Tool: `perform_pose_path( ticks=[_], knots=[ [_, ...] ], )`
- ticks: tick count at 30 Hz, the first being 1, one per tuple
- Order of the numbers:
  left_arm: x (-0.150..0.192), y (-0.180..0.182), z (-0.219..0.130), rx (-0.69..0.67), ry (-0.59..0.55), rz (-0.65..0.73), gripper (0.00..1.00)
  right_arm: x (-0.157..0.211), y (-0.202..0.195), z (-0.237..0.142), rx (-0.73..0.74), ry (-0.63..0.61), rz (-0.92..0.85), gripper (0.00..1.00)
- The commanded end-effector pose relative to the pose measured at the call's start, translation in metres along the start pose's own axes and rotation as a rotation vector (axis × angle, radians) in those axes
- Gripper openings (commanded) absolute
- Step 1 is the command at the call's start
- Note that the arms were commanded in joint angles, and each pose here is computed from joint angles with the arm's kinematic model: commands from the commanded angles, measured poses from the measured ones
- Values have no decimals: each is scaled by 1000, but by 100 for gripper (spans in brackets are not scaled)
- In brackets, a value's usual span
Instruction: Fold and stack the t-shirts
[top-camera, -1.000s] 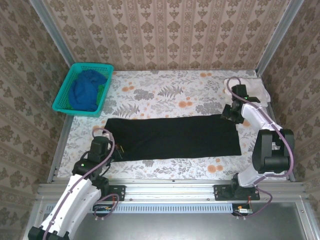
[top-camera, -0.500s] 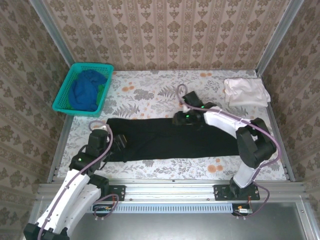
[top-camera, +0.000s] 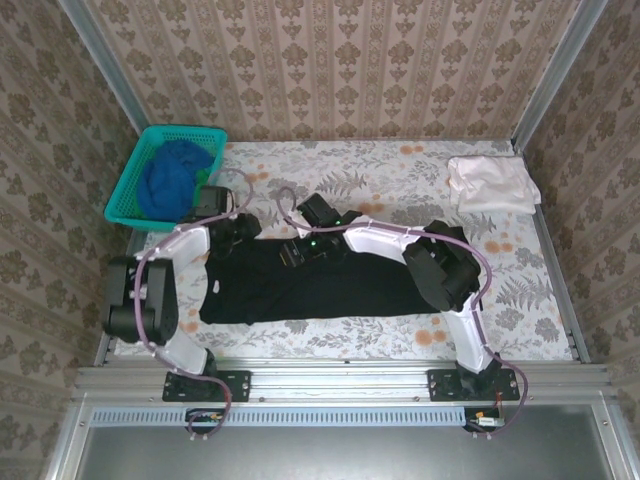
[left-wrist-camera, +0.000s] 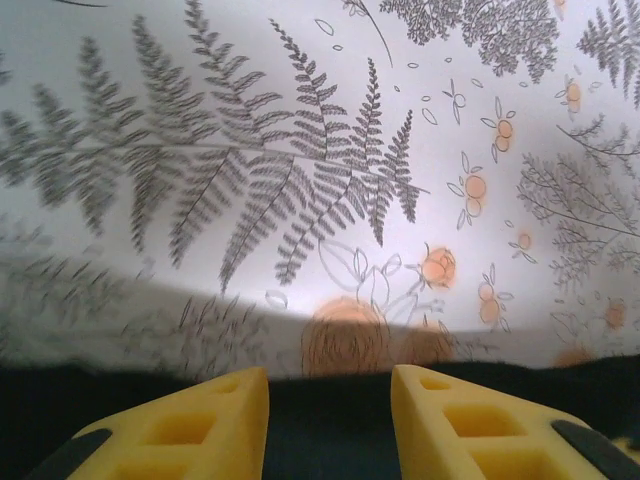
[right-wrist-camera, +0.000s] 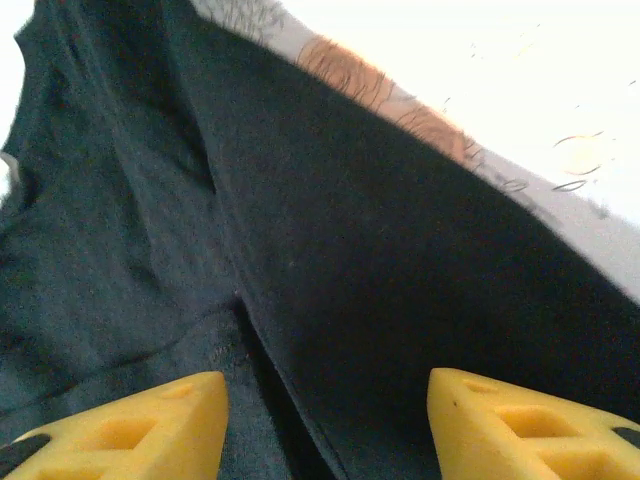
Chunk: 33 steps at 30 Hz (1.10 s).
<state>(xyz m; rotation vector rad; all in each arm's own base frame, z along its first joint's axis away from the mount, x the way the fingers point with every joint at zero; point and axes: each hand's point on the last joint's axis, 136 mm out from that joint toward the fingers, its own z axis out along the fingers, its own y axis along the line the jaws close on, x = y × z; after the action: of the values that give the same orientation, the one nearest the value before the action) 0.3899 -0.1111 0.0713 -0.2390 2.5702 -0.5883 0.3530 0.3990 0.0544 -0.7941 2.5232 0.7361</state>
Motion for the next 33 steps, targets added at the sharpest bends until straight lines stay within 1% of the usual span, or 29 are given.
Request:
perform_pose_path(
  ticks=[1, 4, 8, 10, 12, 18, 21, 24, 25, 27, 29, 31, 32, 33],
  knots=[
    [-7, 1, 20, 46, 47, 43, 35, 14, 4, 4, 49, 77, -141, 56],
    [-7, 14, 34, 32, 84, 19, 30, 24, 4, -1, 61, 88, -207, 55],
    [-12, 25, 40, 2, 83, 20, 29, 33, 4, -10, 59, 88, -286, 55],
    [-15, 27, 42, -2, 81, 20, 28, 39, 2, -15, 71, 98, -325, 51],
    [-17, 27, 43, -3, 82, 23, 27, 43, 4, -21, 63, 91, -358, 50],
    [-15, 29, 46, -1, 89, 20, 26, 50, 30, -39, -72, 35, -424, 50],
    [-12, 28, 43, 2, 91, 20, 25, 61, 31, -44, -93, 66, -452, 50],
    [-15, 23, 26, -4, 61, 31, 25, 74, 27, -50, -80, 123, -462, 48],
    [-19, 22, 18, -16, 46, 39, 27, 72, 24, -54, -56, 119, -460, 48],
    [-25, 18, -1, -34, 13, 59, 29, 65, 24, -66, -27, 68, -451, 48],
    [-30, 14, -19, -51, -17, 80, 34, 50, 29, -80, 0, -34, -432, 51],
    [-31, 9, -35, -59, -38, 97, 37, 34, 41, -92, 8, -138, -426, 57],
    [-29, 5, -39, -48, -44, 104, 37, 27, 48, -94, 17, -174, -429, 59],
    [-27, -1, -41, -23, -50, 114, 37, 24, 61, -93, -5, -196, -463, 59]
  ],
)
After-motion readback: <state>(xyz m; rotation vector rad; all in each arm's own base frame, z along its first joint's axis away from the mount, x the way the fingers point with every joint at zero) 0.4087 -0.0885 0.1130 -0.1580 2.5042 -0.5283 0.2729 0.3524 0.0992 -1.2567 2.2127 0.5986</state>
